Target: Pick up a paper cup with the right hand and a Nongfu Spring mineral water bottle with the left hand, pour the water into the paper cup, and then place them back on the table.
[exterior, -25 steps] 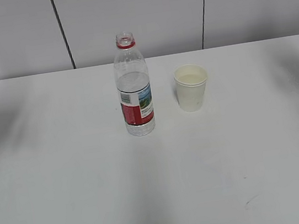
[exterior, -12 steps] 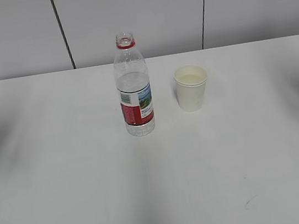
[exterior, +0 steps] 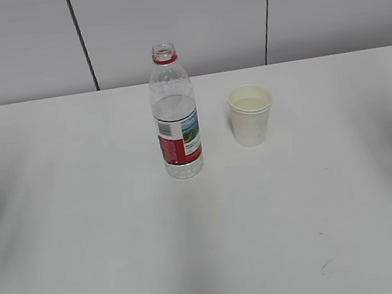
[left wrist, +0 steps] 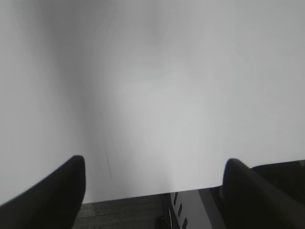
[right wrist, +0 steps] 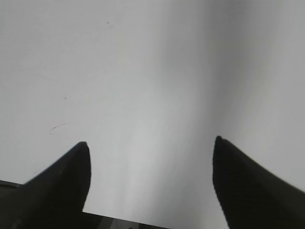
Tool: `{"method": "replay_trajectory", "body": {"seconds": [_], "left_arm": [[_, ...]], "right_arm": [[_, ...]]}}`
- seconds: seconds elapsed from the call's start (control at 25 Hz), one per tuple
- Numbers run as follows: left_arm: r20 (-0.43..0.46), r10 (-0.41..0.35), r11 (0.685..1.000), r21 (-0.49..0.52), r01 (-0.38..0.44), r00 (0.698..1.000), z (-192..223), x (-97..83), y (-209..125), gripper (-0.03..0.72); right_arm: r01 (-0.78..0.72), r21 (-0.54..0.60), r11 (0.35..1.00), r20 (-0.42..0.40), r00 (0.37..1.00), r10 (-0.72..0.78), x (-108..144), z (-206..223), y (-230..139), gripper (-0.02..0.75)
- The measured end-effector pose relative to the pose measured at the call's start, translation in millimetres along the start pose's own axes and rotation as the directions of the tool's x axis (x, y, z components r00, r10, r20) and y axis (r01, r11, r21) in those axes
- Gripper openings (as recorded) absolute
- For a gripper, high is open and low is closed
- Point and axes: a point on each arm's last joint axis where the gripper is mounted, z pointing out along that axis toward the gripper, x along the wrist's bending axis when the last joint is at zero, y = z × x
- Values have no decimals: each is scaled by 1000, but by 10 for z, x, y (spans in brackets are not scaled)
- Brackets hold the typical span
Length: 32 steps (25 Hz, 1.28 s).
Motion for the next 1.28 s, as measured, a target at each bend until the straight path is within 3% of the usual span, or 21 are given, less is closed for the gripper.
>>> {"method": "replay_trajectory", "body": {"seconds": [0.28, 0.64, 1.08, 1.28], "left_arm": [[5, -3, 1000, -5, 3, 1000, 167, -52, -433, 527], [-4, -12, 978, -207, 11, 1000, 311, -111, -884, 527], [-22, -26, 853, -522, 11, 999, 112, -144, -1093, 527], [-12, -30, 835, -551, 18, 999, 73, -156, -1127, 526]], "right_arm": [[47, -47, 998, -20, 999, -48, 123, -44, -36, 585], [59, -7, 998, -46, 997, -59, 168, -46, -73, 585], [56, -15, 998, -59, 997, -57, 197, -81, -108, 585], [61, -38, 997, -52, 997, -63, 219, -153, -141, 584]]}}
